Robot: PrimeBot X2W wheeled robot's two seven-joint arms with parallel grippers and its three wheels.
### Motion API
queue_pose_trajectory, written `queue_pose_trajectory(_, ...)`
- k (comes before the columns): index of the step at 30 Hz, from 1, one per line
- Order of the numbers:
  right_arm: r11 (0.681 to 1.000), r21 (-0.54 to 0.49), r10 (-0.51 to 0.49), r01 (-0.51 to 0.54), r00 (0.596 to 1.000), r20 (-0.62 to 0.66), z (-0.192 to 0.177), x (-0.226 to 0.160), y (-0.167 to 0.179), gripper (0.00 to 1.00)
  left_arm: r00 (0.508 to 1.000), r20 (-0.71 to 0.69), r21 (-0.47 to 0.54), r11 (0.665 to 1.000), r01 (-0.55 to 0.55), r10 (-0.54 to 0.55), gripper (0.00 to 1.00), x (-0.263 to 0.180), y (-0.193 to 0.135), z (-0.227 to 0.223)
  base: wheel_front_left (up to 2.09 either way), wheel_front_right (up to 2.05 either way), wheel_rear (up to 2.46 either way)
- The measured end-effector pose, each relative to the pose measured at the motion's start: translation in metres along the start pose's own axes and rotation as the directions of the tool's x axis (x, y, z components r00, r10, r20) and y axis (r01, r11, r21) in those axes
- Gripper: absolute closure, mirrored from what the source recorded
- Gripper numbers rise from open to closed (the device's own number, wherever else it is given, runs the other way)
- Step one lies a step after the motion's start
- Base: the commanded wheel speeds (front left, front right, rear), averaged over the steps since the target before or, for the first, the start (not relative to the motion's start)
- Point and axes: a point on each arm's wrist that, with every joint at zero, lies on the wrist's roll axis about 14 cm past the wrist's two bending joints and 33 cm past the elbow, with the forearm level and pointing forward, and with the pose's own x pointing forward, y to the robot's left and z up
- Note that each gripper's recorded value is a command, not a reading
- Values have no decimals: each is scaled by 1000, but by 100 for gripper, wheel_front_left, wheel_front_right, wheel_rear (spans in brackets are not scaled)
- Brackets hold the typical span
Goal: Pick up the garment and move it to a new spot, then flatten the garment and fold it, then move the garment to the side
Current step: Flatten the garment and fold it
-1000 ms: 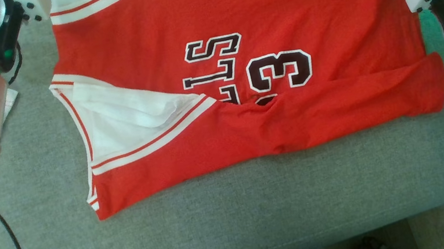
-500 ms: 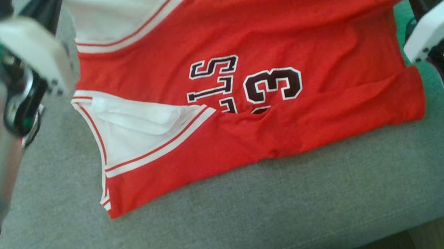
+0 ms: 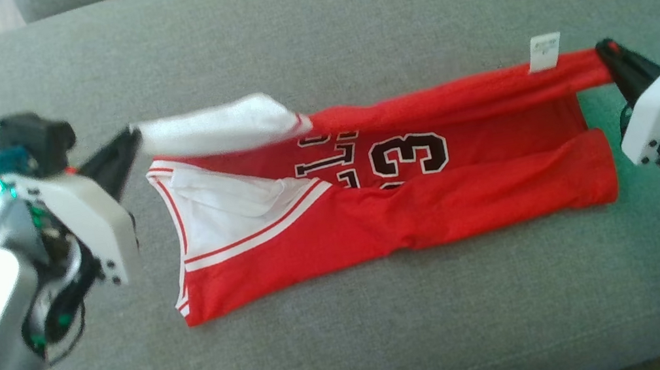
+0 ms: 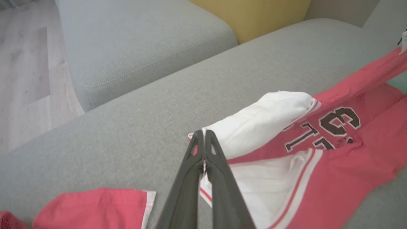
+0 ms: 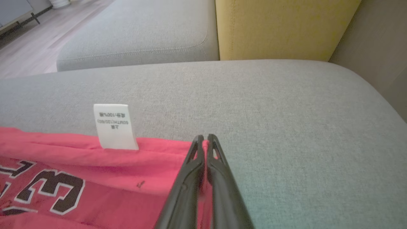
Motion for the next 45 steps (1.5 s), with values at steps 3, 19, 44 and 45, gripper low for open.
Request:
queue_pose_trajectory(3, 1000, -13, 15, -15, 999, -41, -6, -7, 3, 100, 999, -43, -6, 1000, 12, -12, 100, -14, -9, -10, 0, 0, 0)
queue_pose_trajectory(19, 998, -12, 57, -64, 954, -294, -56, -32, 12, 100, 952, -274, -130, 986, 101, -134, 100, -42, -47, -68, 0, 0, 0)
queue_pose_trajectory(44, 988, 153, -5, -17, 991, 137, 15, -49, 26, 0, 972, 171, -379, 921, -84, 159, 0, -30, -15, 11, 0, 0, 0)
queue_pose_trajectory(45, 987, 161, -9, -18, 987, 162, 17, -51, 29, 0, 956, 210, -407, 907, -104, 203, 0, -33, -9, 17, 0, 0, 0)
